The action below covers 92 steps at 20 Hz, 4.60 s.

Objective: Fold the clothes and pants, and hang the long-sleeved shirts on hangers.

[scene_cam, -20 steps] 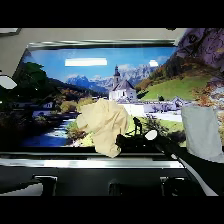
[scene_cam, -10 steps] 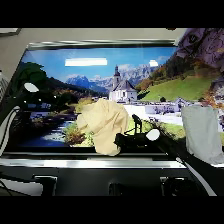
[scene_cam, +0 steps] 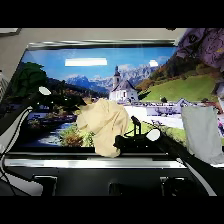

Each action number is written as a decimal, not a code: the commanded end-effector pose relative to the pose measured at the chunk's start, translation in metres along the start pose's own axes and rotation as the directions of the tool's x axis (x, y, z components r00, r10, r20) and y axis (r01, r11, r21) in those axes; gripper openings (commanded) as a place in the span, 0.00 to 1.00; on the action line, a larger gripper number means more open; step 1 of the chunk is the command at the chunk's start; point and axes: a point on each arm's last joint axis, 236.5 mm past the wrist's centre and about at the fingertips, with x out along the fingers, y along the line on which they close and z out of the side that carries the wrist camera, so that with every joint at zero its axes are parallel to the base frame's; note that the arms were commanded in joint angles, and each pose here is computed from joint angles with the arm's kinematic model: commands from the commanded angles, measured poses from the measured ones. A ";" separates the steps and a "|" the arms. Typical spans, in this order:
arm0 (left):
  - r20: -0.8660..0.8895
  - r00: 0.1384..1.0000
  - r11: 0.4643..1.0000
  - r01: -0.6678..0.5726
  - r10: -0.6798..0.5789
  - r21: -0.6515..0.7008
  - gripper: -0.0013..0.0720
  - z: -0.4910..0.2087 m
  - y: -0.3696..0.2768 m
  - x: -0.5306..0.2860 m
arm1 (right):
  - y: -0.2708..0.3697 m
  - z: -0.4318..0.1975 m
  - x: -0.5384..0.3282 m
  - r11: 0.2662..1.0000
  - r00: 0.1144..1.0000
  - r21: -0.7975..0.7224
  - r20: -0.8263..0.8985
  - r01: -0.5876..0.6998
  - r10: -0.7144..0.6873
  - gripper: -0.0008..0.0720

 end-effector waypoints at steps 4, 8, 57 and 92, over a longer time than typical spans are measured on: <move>-0.011 1.000 0.998 -0.003 0.004 0.064 0.37 -0.006 -0.010 0.015 | 0.009 0.004 -0.010 0.999 0.999 -0.041 0.036 -0.011 0.012 0.05; 0.007 1.000 0.992 0.028 -0.029 0.124 0.04 0.004 -0.032 0.004 | 0.016 0.013 -0.025 0.997 0.995 -0.075 0.101 0.008 -0.001 0.05; 0.357 0.876 0.916 -0.385 0.325 0.111 0.26 0.169 0.069 -0.101 | -0.021 0.400 -0.101 0.967 0.850 0.127 0.462 0.220 -0.254 0.19; 0.107 0.962 0.948 -0.221 0.250 -0.231 0.97 0.020 0.118 -0.221 | -0.180 0.175 -0.152 0.997 0.985 -0.001 0.154 0.073 -0.072 0.29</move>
